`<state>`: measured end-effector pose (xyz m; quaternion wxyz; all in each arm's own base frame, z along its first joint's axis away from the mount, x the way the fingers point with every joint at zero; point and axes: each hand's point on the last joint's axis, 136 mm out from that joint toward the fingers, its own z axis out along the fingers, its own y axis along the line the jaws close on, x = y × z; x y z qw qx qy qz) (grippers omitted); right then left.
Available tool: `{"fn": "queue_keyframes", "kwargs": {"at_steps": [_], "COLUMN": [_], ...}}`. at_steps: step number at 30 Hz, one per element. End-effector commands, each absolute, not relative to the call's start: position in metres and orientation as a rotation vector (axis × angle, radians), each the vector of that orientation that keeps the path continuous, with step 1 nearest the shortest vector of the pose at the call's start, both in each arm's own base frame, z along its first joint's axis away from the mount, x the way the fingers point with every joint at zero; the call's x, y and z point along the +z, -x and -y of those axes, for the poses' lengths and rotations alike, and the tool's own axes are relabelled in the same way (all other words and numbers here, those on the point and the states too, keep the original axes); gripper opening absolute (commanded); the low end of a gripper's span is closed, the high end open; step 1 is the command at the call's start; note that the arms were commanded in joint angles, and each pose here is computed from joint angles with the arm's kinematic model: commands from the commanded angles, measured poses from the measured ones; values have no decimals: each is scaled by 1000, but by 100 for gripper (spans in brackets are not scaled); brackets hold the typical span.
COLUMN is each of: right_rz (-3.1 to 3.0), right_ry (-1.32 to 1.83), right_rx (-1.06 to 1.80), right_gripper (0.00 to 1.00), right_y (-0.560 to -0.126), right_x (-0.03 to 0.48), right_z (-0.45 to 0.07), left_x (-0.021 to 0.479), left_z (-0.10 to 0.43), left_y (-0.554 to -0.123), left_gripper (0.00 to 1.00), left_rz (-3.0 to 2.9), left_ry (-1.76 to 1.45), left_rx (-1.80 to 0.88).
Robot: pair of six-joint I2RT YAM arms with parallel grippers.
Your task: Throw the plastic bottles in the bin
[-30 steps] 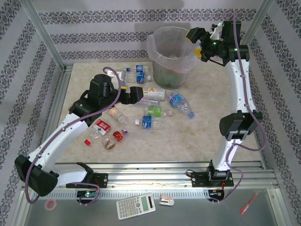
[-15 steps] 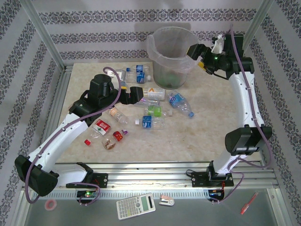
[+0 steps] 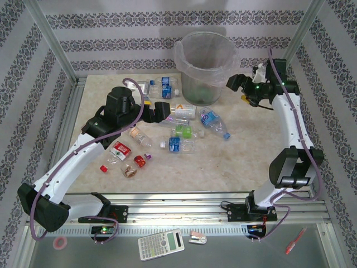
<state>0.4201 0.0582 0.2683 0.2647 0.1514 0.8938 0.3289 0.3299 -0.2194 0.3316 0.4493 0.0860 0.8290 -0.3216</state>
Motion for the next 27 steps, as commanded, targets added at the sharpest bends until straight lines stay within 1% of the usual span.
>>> {"fn": "queue_keyframes", "kwargs": {"at_steps": [1, 11, 21, 27], "right_rz": [-2465, -2636, -2787, -2859], "right_ry": [-389, -381, -396, -390], "right_rx": [821, 768, 796, 775], "right_gripper": [98, 98, 97, 96], "right_y": [-410, -410, -414, -415], "right_x": [249, 182, 114, 84], "right_z": [-48, -41, -42, -45], "left_x": [348, 351, 351, 352], "left_z": [221, 216, 213, 208], "left_y": [-326, -322, -318, -315], "left_gripper": [100, 100, 100, 100], "left_rz": [-2012, -2009, -2007, -2005], "left_ry": [-239, -228, -217, -209], "left_rx": [-794, -782, -781, -764]}}
